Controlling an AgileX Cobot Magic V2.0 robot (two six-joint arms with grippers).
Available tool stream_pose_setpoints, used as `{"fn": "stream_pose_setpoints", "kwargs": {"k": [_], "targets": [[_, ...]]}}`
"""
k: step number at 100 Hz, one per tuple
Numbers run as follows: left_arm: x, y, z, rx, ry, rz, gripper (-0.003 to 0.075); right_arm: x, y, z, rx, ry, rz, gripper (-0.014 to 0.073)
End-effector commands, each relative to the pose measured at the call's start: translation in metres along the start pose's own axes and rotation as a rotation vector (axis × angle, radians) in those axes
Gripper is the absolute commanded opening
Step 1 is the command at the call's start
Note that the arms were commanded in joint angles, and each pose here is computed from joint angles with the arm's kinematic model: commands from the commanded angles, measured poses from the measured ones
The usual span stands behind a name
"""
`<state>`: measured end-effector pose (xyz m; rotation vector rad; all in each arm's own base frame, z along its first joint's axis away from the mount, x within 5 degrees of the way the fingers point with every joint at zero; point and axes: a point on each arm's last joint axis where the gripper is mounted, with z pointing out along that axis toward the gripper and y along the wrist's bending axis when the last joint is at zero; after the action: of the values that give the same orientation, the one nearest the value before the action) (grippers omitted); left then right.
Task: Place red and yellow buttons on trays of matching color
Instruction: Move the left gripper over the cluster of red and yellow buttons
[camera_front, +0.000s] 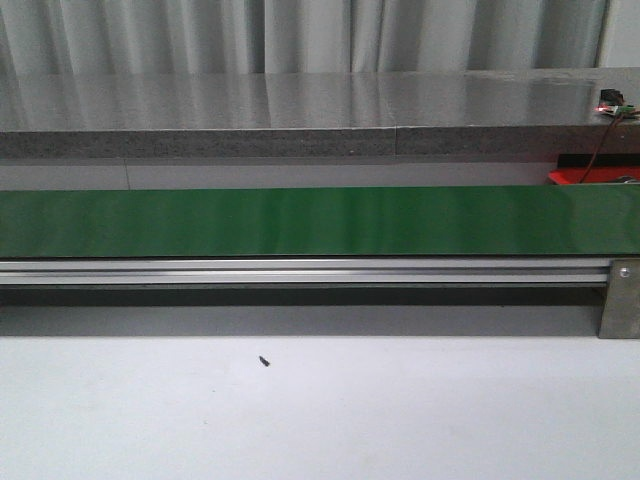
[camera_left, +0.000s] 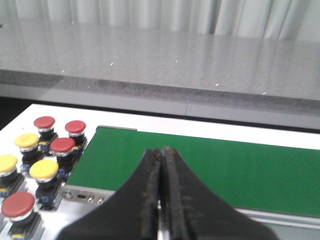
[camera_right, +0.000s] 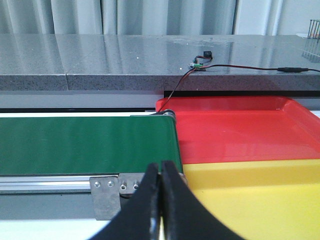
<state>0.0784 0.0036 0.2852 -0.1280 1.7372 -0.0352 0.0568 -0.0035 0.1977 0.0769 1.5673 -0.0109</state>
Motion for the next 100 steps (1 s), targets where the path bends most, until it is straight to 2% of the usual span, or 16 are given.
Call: {"fn": "stream_pose_setpoints", "kwargs": {"k": [1,9,14,26,33,39,53,71,83,100], "targets": [[-0.024,0.0,0.01,-0.019,-0.026,-0.017,0.0007,-0.015,0.001,-0.003,-0.008,-0.119,-0.01,-0.0066],[-0.029,0.001,0.021,-0.036,0.036,-0.022,0.0094,-0.015,0.001,-0.003,-0.008,-0.119,-0.01,-0.0066],[-0.033,0.002,0.028,-0.044,0.067,-0.024,0.0181,-0.015,0.001,-0.003,-0.008,-0.119,-0.01,-0.0066],[-0.041,0.002,0.042,-0.047,0.105,-0.026,0.045,-0.015,0.001,-0.003,-0.008,-0.119,-0.01,-0.0066],[-0.044,0.002,0.047,-0.049,0.104,-0.026,0.0545,-0.015,0.001,-0.003,-0.008,-0.119,-0.01,-0.0066],[-0.044,0.003,0.049,-0.049,0.106,-0.026,0.0566,-0.015,0.001,-0.003,-0.008,-0.119,-0.01,-0.0066],[-0.042,0.004,0.057,-0.053,0.119,-0.027,0.0565,-0.015,0.001,-0.003,-0.008,-0.119,-0.01,-0.0066],[-0.04,0.005,0.067,-0.066,0.191,-0.052,0.0565,-0.015,0.001,-0.003,-0.008,-0.119,-0.01,-0.0066],[-0.043,0.016,0.079,-0.139,0.291,-0.125,0.0565,-0.015,0.001,-0.003,-0.008,-0.119,-0.01,-0.0066],[-0.051,0.046,0.091,-0.291,0.404,-0.241,0.0565,-0.015,0.001,-0.003,-0.008,-0.119,-0.01,-0.0066]]}}
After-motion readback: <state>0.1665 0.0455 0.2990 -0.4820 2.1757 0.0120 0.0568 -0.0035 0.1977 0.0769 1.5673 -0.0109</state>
